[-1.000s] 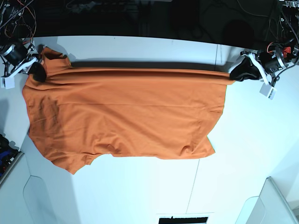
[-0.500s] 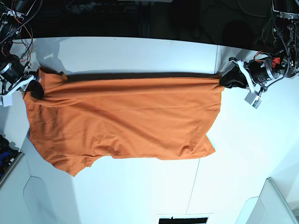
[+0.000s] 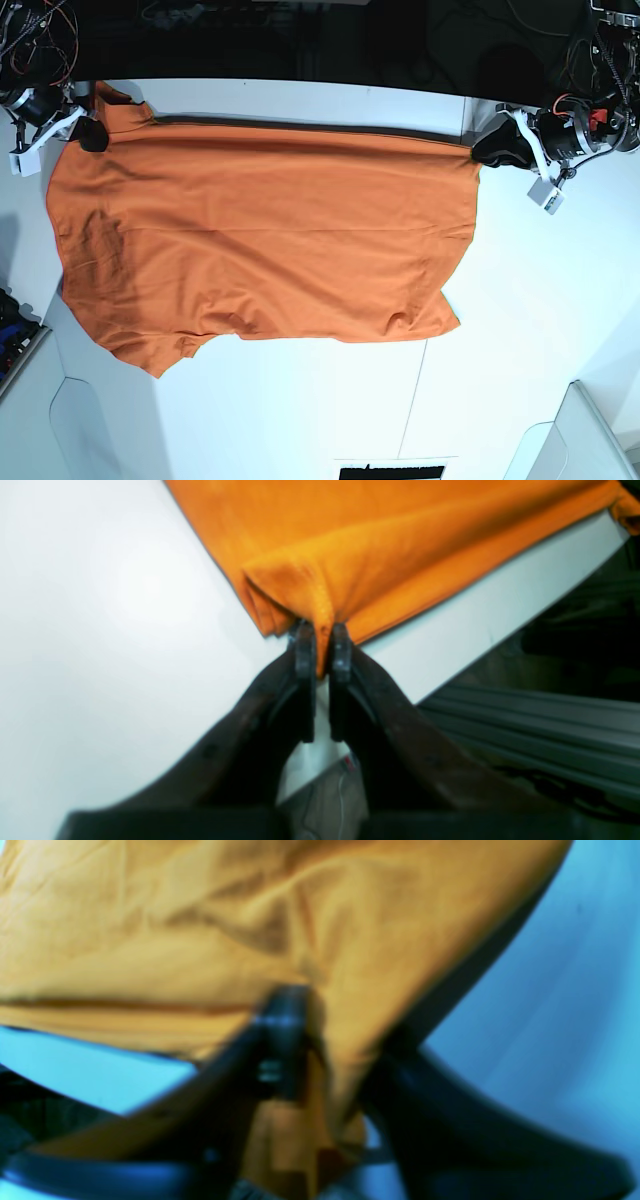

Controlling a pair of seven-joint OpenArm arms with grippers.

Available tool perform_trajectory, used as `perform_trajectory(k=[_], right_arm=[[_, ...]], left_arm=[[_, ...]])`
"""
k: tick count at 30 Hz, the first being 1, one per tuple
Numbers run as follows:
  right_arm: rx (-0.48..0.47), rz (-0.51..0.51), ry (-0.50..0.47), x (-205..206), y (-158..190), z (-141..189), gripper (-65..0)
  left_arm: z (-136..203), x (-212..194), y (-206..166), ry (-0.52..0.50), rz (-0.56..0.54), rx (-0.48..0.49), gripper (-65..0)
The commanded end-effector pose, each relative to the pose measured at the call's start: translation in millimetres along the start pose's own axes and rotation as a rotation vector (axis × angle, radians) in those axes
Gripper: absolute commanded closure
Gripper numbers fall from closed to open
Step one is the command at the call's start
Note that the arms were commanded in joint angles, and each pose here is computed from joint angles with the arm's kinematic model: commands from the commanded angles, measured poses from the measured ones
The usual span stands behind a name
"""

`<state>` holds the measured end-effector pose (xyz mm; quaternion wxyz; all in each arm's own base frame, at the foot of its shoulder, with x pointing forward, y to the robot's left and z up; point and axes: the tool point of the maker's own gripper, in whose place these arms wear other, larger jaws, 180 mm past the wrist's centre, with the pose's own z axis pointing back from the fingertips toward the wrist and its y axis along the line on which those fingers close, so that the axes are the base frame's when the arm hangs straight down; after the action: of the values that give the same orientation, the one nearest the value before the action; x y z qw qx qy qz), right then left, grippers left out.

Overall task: Layout the t-shirt on the table in an organized manner, then fold the t-shirt properly
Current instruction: 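Fold the lifted edge over the shirt body with both grippers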

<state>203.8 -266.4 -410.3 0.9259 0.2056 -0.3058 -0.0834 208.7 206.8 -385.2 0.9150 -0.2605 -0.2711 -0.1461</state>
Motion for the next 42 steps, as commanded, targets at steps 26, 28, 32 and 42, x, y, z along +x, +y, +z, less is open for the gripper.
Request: perform_trajectory(k=[26,28,32,42], right_arm=[[-0.107,0.039,0.010,-20.3,-19.9,51.8,-24.4],[-0.095,0.037,0.029,-26.0,-17.5,47.0,-24.4],[-0.087,0.037,0.038,-28.2,-15.5,44.6,-23.0],[-0.081,0.022,0.036,-32.6,-12.3,41.8,-9.9]], left_arm=[[6.5,6.4,-3.2,-0.018,-0.003,-0.021,0.0],[6.5,6.4,-3.2,-0.018,-0.003,-0.021,0.0],[6.4,6.3,-3.1,-0.018,-0.003,-0.020,0.0],[6.4,6.5,-3.2,-0.019,-0.003,-0.021,0.0]])
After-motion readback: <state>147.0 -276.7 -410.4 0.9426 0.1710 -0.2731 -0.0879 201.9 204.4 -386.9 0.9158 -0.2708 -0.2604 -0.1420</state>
